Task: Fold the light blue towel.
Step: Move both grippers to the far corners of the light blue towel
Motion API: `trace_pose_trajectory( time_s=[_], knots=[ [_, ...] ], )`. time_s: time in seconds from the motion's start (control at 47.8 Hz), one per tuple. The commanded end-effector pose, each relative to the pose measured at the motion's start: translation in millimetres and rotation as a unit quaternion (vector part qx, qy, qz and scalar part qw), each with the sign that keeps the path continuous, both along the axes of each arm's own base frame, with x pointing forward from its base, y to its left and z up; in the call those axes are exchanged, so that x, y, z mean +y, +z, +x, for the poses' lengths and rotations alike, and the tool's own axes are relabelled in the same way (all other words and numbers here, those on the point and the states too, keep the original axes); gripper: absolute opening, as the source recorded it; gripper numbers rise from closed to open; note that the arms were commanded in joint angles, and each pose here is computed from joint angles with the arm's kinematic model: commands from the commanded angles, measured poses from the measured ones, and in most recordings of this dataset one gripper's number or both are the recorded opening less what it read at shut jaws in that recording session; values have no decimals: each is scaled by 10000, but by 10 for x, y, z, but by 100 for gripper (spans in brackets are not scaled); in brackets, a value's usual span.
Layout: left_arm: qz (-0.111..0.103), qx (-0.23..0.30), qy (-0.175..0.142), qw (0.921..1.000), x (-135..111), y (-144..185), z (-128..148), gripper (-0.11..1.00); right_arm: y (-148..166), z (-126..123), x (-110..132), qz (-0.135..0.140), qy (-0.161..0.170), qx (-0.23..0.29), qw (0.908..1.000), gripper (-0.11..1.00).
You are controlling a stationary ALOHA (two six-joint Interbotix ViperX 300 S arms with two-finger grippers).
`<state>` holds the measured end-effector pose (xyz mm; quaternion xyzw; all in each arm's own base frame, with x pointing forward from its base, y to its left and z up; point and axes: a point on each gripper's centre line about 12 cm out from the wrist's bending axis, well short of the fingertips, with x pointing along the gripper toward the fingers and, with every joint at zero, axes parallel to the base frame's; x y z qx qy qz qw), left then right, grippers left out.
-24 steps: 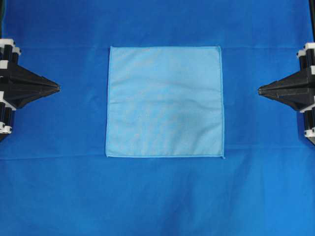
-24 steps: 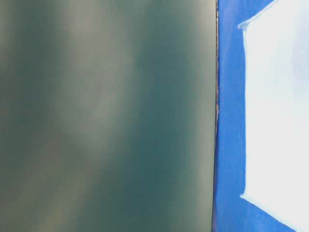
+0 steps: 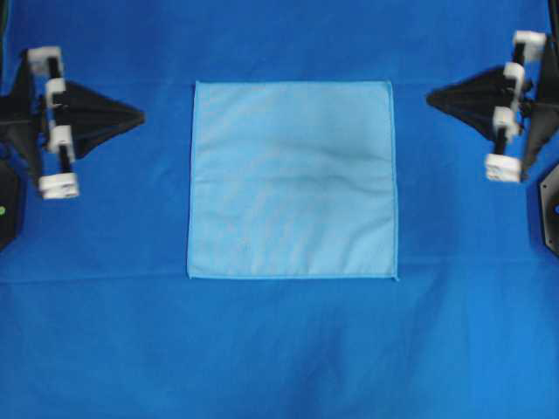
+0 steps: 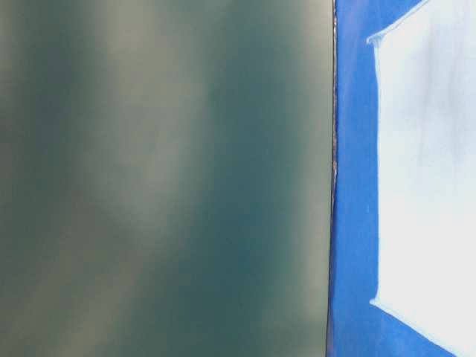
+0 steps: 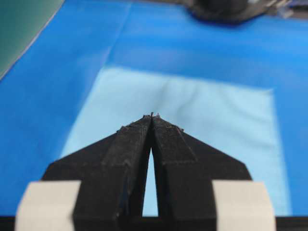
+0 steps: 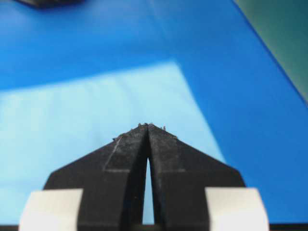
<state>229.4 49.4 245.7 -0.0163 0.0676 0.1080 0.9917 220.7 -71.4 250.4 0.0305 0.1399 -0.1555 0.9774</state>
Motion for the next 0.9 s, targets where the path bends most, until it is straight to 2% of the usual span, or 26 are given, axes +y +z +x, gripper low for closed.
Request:
trace_pose_trajectory(
  time_s=[0.0, 0.125, 0.167, 0.209, 0.397, 0.46, 0.648, 0.878],
  knots=[
    [-28, 96, 267, 9996, 160, -37, 119, 0, -59, 77, -167, 81, -279, 207, 9994, 0],
    [-69, 395, 541, 9977, 339, -240, 220, 2, -269, 183, -372, 232, -548, 716, 9957, 1],
    [-101, 498, 641, 9966, 411, -318, 263, 8, -338, 217, -441, 288, -632, 875, 9937, 1],
    [-130, 585, 734, 9955, 475, -388, 293, 19, -427, 255, -534, 348, -736, 1082, 9908, 3],
    [-285, 1044, 1142, 9876, 790, -714, 414, 73, -780, 397, -834, 499, -958, 1741, 9788, 55],
    [-323, 1184, 1207, 9851, 863, -815, 468, 84, -876, 436, -895, 528, -972, 1903, 9755, 62],
    [-306, 1596, 1266, 9786, 1020, -1100, 607, 83, -1189, 492, -1038, 690, -1036, 2335, 9644, 58],
    [-371, 1851, 1415, 9718, 1184, -1347, 650, 83, -1395, 538, -1160, 772, -1117, 2449, 9600, 58]
  ],
)
